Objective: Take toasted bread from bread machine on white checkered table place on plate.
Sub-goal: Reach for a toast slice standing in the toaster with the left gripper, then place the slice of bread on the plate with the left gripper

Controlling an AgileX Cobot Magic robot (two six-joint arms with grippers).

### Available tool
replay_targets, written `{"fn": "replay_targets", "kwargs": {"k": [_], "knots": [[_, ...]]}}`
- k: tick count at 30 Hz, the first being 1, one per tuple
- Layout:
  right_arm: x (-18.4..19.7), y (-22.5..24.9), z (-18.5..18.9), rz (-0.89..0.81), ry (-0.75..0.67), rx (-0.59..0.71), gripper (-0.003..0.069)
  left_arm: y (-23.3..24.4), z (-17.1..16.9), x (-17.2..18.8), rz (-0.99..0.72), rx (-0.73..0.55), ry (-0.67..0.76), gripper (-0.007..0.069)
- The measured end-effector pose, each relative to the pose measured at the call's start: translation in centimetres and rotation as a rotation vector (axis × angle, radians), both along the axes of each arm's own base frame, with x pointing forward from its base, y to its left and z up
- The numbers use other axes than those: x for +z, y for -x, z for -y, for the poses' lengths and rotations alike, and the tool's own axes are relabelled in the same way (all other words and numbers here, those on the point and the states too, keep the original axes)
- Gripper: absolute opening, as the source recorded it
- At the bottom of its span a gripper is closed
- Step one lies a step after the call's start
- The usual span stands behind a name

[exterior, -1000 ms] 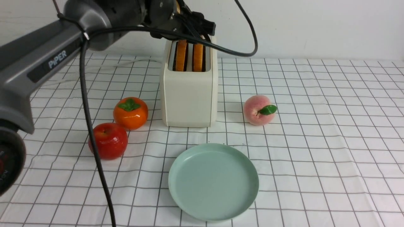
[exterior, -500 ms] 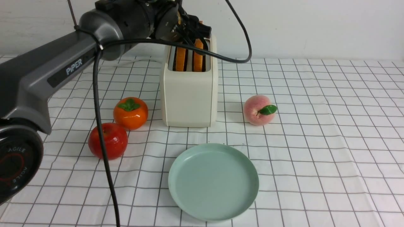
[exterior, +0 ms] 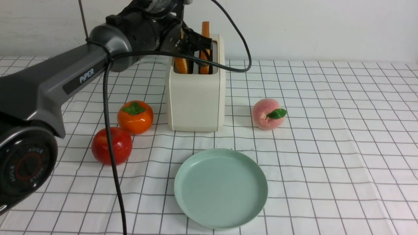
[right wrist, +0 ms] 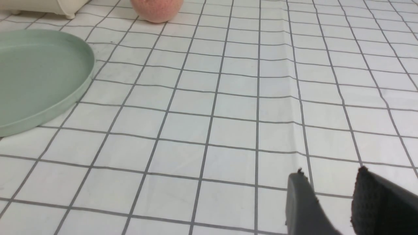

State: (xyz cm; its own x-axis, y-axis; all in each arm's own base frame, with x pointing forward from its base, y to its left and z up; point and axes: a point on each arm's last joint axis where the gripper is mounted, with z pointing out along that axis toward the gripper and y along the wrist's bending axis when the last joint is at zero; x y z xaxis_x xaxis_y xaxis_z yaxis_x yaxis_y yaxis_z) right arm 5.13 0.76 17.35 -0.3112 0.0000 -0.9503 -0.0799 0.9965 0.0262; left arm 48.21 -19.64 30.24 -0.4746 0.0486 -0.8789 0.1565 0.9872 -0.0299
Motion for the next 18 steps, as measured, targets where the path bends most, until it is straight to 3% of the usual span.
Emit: {"fn": "replay_targets", "kwargs": {"k": [8, 15, 18], "knots": [[0.0, 0.0, 0.0, 0.000, 0.000, 0.000, 0.0239, 0.5, -0.1, 1.5, 0.029, -0.004, 0.019, 0.0114], [0.0, 0.0, 0.0, 0.000, 0.000, 0.000, 0.0239, 7.0, -2.7, 13.5, 0.168, 0.002, 0.182, 0.0114], [0.0, 0.0, 0.0, 0.000, 0.000, 0.000, 0.0239, 10.4, -3.8, 16.5, 0.118, -0.031, 0.190, 0.0114]]}}
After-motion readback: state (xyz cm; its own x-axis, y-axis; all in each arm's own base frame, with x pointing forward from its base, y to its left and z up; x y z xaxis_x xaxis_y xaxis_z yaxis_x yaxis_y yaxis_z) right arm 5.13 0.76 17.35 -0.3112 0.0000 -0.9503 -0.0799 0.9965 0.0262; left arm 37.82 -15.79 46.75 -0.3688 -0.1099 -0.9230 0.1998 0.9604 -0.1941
